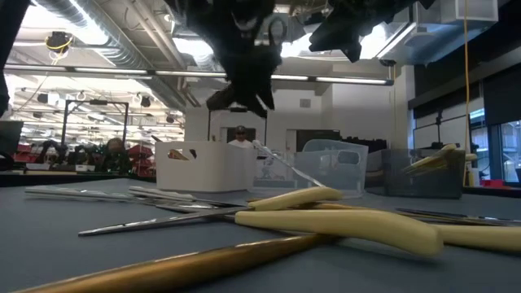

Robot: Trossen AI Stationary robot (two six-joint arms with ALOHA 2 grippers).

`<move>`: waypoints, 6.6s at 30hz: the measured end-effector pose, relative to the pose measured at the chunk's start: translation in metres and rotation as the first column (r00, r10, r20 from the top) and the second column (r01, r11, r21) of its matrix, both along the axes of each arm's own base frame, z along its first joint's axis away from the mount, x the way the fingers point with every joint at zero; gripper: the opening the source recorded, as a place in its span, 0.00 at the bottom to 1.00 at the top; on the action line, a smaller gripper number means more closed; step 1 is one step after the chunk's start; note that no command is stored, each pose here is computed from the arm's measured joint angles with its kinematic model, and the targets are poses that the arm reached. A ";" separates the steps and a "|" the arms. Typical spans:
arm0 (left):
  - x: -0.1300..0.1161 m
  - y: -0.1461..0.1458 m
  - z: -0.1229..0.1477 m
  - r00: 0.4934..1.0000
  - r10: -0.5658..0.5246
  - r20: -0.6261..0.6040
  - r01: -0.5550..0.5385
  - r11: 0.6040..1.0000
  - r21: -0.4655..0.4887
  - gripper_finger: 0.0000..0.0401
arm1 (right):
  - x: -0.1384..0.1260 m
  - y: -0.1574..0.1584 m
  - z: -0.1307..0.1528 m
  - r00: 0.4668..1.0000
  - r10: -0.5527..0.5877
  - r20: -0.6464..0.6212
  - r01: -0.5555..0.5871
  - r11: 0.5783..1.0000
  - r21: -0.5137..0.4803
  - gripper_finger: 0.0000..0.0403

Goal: Sort silverware by color (type)
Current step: Put the yellow knife into the black bin

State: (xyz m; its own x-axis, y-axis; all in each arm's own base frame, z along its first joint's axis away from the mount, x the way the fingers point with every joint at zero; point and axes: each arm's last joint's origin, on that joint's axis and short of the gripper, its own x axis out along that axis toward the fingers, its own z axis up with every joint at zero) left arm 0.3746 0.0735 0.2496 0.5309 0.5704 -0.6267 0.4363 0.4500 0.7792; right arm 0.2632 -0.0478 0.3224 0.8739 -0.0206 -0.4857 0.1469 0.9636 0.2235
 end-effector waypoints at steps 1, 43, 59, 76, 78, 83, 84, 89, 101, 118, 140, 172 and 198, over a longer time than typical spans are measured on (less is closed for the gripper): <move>-0.002 -0.002 0.005 1.000 0.009 0.026 -0.008 1.000 -0.009 0.30 | 0.000 0.000 0.000 1.000 0.000 0.000 0.000 1.000 0.000 0.20; -0.157 -0.199 0.030 0.741 0.666 0.085 -0.300 0.442 -0.846 0.30 | 0.038 0.070 -0.011 0.940 0.325 0.100 -0.311 0.941 -0.130 0.20; -0.165 -0.206 0.011 0.702 0.709 0.073 -0.311 0.396 -0.864 0.30 | 0.065 0.106 -0.059 0.848 0.526 -0.055 -0.522 0.814 -0.255 0.20; -0.165 -0.206 0.012 0.696 0.712 0.087 -0.301 0.400 -0.866 0.30 | 0.083 0.111 -0.113 0.766 0.588 -0.260 -0.643 0.700 -0.311 0.20; -0.165 -0.206 0.012 0.696 0.712 0.087 -0.301 0.400 -0.866 0.30 | 0.086 0.112 -0.121 0.757 0.592 -0.278 -0.654 0.697 -0.295 0.20; -0.164 -0.206 0.012 0.693 0.715 0.095 -0.295 0.401 -0.867 0.30 | 0.090 0.113 -0.139 0.738 0.590 -0.327 -0.671 0.694 -0.263 0.20; -0.164 -0.206 0.012 0.692 0.715 0.098 -0.294 0.403 -0.867 0.30 | 0.091 0.113 -0.142 0.736 0.590 -0.333 -0.673 0.693 -0.258 0.20; -0.164 -0.206 0.012 0.686 0.719 0.113 -0.289 0.412 -0.864 0.30 | 0.091 0.113 -0.146 0.734 0.587 -0.343 -0.673 0.698 -0.245 0.20; -0.164 -0.206 0.012 0.687 0.718 0.115 -0.289 0.414 -0.863 0.30 | 0.087 0.117 -0.151 0.726 0.578 -0.373 -0.663 0.732 -0.158 0.39; -0.164 -0.206 0.012 0.687 0.718 0.115 -0.288 0.414 -0.863 0.30 | 0.087 0.124 -0.156 0.712 0.586 -0.386 -0.678 0.717 -0.163 0.46; -0.163 -0.206 0.013 0.681 0.721 0.125 -0.277 0.412 -0.868 0.30 | 0.092 0.128 -0.188 0.682 0.571 -0.457 -0.690 0.709 -0.145 0.46; -0.163 -0.206 0.013 0.681 0.722 0.125 -0.277 0.412 -0.868 0.30 | 0.093 0.128 -0.187 0.679 0.575 -0.456 -0.698 0.699 -0.158 0.33; -0.163 -0.206 0.013 0.681 0.721 0.125 -0.277 0.412 -0.868 0.30 | 0.093 0.129 -0.187 0.682 0.575 -0.452 -0.696 0.699 -0.160 0.14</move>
State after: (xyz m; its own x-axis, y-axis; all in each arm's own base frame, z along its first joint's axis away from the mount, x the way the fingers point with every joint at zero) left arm 0.2117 -0.1324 0.2627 0.6287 0.2690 -0.7297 -0.3555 0.9339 0.0380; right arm 0.3565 0.0808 0.1356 0.5013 0.2824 -0.8179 -0.5210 0.8532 -0.0247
